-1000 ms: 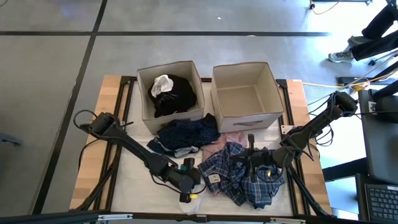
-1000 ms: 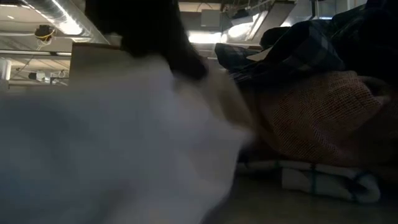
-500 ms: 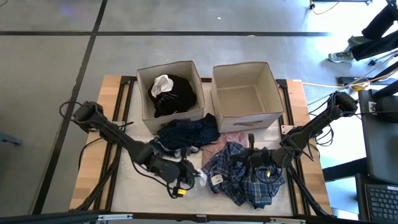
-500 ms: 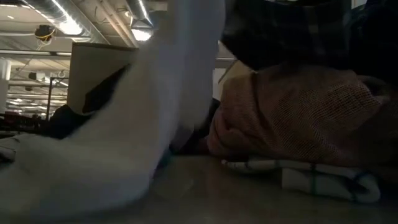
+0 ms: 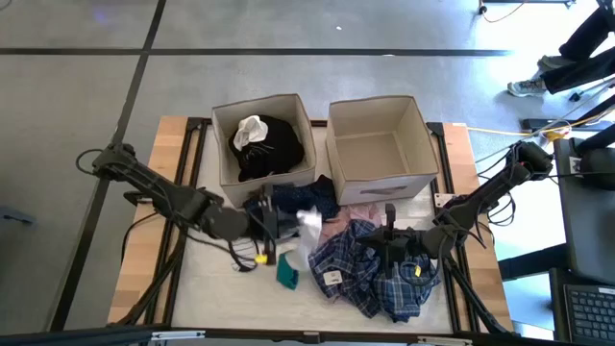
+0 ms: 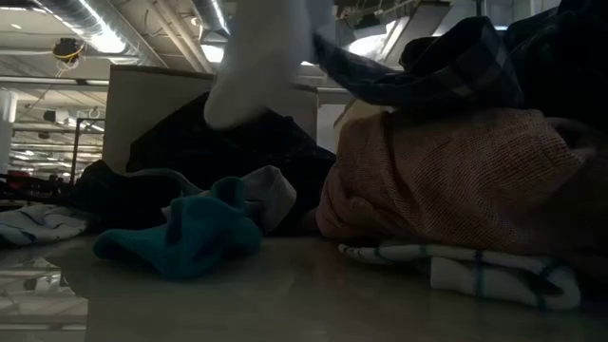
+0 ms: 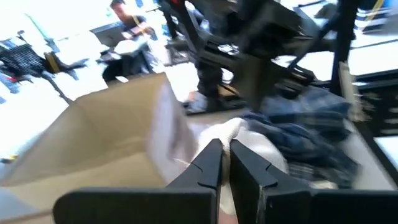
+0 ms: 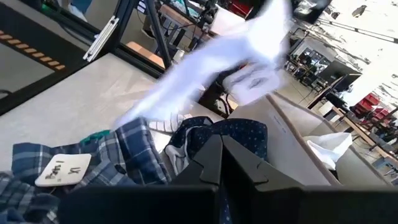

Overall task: Sort clothes
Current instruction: Put the white sock into the left laundry organizer

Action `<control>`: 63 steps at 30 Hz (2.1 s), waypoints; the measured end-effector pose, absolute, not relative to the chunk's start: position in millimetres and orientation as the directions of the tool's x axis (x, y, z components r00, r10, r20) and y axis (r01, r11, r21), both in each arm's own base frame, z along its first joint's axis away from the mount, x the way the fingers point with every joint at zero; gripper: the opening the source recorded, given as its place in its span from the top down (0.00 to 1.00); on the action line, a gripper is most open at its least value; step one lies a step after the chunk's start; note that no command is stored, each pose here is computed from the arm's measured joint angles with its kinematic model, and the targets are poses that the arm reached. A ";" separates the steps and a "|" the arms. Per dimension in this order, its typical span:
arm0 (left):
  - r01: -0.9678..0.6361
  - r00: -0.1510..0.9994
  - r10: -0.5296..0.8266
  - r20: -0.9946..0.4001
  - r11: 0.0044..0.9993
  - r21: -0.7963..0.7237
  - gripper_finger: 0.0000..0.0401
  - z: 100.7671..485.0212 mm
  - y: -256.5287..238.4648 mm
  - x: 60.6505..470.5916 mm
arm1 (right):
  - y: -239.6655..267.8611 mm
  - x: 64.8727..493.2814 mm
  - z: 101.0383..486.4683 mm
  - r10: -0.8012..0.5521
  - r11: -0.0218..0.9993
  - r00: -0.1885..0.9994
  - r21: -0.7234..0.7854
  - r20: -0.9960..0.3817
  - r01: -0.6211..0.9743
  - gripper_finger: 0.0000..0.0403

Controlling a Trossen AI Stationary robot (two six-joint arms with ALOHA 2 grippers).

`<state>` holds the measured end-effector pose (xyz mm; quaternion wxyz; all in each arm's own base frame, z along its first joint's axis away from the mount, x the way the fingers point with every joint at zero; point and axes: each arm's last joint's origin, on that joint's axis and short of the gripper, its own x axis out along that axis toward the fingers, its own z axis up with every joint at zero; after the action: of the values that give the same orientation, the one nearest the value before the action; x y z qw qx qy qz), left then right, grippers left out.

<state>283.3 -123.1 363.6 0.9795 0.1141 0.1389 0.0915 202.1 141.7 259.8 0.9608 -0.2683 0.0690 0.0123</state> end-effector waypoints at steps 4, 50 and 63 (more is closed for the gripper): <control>-0.222 0.938 0.287 -0.194 0.929 0.297 0.96 383.0 -99.8 271.8 | 141.7 202.1 259.8 -0.015 0.854 0.990 -0.516 -0.139 -0.060 0.97; -0.784 0.309 0.838 -0.450 0.492 0.378 0.96 372.8 104.6 208.9 | 140.5 202.0 259.7 -0.055 0.840 0.989 -0.542 -0.137 -0.028 0.97; -0.783 0.317 0.830 -0.459 0.502 0.368 0.64 369.8 102.1 213.8 | 140.5 202.0 259.6 -0.055 0.840 0.989 -0.542 -0.137 -0.029 0.97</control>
<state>213.8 102.1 369.8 0.8105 0.0385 0.3069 0.4974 202.0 140.5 259.6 0.9562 -0.2831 0.0739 -0.0068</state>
